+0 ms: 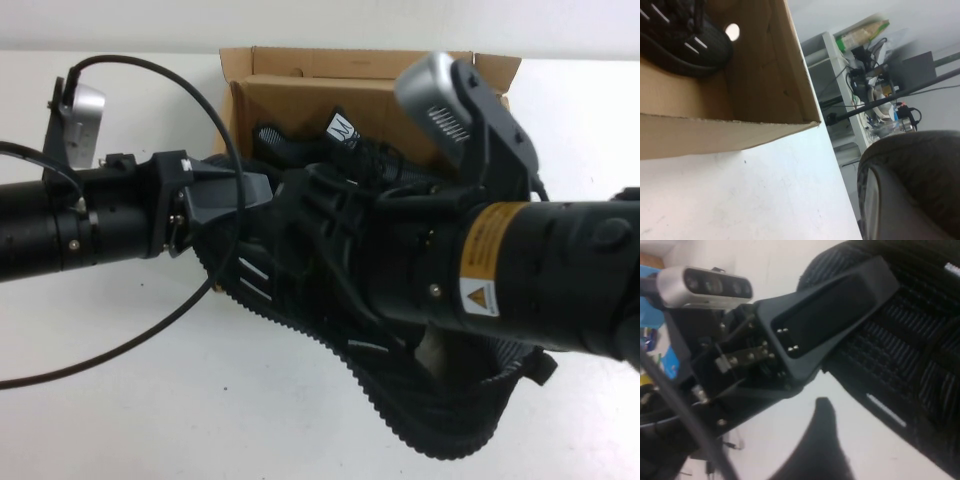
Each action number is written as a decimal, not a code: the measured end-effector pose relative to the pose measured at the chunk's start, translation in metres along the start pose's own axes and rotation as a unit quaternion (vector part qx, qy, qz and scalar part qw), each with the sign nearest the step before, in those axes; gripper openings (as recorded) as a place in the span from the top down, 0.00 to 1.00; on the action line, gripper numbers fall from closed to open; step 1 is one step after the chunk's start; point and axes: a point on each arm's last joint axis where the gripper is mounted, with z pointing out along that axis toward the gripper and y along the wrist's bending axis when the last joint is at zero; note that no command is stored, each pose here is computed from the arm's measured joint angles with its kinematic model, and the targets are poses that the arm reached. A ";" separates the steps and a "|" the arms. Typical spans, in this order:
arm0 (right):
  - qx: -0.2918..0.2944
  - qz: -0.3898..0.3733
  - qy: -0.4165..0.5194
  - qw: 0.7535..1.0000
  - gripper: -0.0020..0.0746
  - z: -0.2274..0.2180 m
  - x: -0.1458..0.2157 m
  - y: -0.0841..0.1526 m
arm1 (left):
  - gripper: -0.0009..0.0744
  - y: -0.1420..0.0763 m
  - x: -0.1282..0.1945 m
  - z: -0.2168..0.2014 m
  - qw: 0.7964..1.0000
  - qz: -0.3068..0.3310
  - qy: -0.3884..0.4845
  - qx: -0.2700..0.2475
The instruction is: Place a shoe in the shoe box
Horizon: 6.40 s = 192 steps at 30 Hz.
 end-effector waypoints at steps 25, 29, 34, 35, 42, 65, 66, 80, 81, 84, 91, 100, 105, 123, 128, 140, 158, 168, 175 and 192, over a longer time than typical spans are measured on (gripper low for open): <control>-0.023 -0.001 -0.012 1.000 0.96 0.007 -0.004 0.001 | 0.10 -0.004 -0.003 -0.003 1.000 -0.007 -0.004 0.026; -0.010 -0.008 -0.010 1.000 0.97 0.002 -0.004 -0.001 | 0.10 -0.003 -0.004 -0.003 1.000 0.001 -0.007 0.022; -0.008 -0.022 -0.020 1.000 0.97 -0.015 -0.007 0.000 | 0.10 0.006 -0.013 -0.013 0.999 0.011 -0.035 0.002; -0.013 -0.028 -0.027 0.999 0.97 -0.021 -0.009 0.001 | 0.10 0.009 -0.016 -0.016 0.999 0.011 -0.043 -0.004; -0.037 -0.072 -0.073 0.994 0.97 -0.057 -0.019 0.005 | 0.10 0.021 -0.029 -0.035 0.996 0.007 -0.085 -0.030; 0.030 -0.153 -0.170 0.973 0.97 -0.081 -0.078 -0.023 | 0.99 -0.013 -0.030 -0.089 0.972 0.187 -0.060 -0.131; 0.026 -0.159 -0.170 0.972 0.97 -0.080 -0.082 -0.024 | 0.99 -0.019 -0.029 -0.093 0.965 0.204 -0.067 -0.149; -0.045 -0.182 -0.003 0.982 0.97 0.006 -0.146 -0.051 | 0.99 -0.098 0.031 -0.151 0.886 0.342 -0.118 -0.290; -0.055 -0.182 0.009 0.982 0.97 0.013 -0.154 -0.052 | 0.99 -0.101 0.035 -0.153 0.883 0.346 -0.123 -0.291; -0.075 -0.196 0.048 0.977 0.97 0.033 -0.175 -0.058 | 0.99 -0.113 0.046 -0.159 0.876 0.358 -0.143 -0.291; -0.085 -0.225 0.106 0.965 0.97 0.080 -0.211 -0.081 | 0.99 -0.132 0.066 -0.170 0.860 0.377 -0.182 -0.290; -0.095 -0.184 0.150 0.967 0.97 0.126 -0.217 -0.111 | 0.99 -0.129 0.066 -0.172 0.857 0.368 -0.183 -0.310; -0.091 -0.167 0.172 0.966 0.97 0.140 -0.214 -0.126 | 0.99 -0.129 0.066 -0.173 0.857 0.367 -0.185 -0.312; -0.092 -0.188 0.218 0.953 0.75 0.163 -0.188 -0.120 | 0.99 -0.129 0.065 -0.174 0.854 0.368 -0.189 -0.316; -0.061 -0.153 0.215 0.963 0.70 0.171 -0.180 -0.116 | 0.99 -0.129 0.065 -0.174 0.854 0.368 -0.189 -0.316; -0.004 -0.142 0.209 0.968 0.39 0.172 -0.182 -0.124 | 0.99 -0.129 0.065 -0.174 0.854 0.368 -0.189 -0.316; 0.004 -0.216 0.167 0.962 0.29 0.130 -0.190 -0.088 | 0.99 -0.129 0.066 -0.173 0.855 0.373 -0.181 -0.312; 0.022 -0.262 0.137 0.955 0.30 0.106 -0.193 -0.073 | 0.99 -0.128 0.067 -0.172 0.853 0.381 -0.169 -0.314; 0.044 -0.337 0.060 0.938 0.43 0.059 -0.200 -0.043 | 0.99 -0.128 0.067 -0.173 0.853 0.381 -0.169 -0.315; 0.054 -0.481 -0.143 0.863 0.99 -0.124 -0.160 0.032 | 0.99 -0.131 0.067 -0.172 0.833 0.433 -0.161 -0.305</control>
